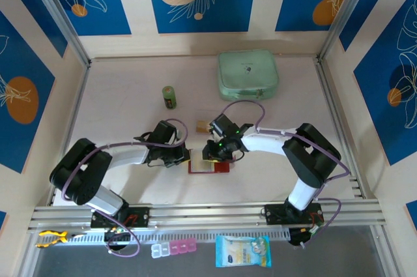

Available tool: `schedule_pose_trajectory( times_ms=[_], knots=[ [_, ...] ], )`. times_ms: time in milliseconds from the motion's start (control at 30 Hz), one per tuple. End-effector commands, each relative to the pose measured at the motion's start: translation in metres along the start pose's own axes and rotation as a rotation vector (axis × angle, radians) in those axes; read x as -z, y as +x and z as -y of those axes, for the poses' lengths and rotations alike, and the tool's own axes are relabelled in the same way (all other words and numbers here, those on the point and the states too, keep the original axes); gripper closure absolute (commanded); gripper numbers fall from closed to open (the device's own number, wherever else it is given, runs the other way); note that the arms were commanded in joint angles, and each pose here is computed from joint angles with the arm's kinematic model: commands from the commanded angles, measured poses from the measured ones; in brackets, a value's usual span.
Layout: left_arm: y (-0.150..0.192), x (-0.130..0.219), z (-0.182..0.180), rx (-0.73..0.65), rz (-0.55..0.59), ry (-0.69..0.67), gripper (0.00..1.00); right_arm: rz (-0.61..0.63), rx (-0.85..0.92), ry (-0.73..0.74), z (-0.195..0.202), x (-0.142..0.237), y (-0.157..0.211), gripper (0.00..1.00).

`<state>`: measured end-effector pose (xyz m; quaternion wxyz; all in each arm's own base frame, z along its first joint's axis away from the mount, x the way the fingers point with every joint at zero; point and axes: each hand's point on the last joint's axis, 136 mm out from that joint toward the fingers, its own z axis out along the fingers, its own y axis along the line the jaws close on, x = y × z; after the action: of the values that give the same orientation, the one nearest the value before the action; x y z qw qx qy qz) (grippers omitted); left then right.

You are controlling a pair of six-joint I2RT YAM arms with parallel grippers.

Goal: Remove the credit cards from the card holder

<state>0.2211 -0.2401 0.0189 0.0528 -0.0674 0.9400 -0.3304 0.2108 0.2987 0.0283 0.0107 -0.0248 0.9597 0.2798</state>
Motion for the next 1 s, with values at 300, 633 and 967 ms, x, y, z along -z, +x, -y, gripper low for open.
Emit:
schedule_pose_trajectory(
  times_ms=[300, 633, 967],
  knots=[
    [-0.006, 0.01, 0.014, -0.019, 0.02, 0.004, 1.0, -0.027, -0.039, 0.02, 0.014, 0.0, 0.009, 0.75],
    [-0.005, 0.018, 0.058, -0.074, -0.025, 0.106, 0.95, -0.031, -0.04, 0.016, 0.014, -0.001, 0.009, 0.79],
    [0.006, 0.002, 0.064, -0.04, -0.064, 0.148, 0.73, -0.032, -0.04, 0.014, 0.013, -0.001, 0.009, 0.79]
  ],
)
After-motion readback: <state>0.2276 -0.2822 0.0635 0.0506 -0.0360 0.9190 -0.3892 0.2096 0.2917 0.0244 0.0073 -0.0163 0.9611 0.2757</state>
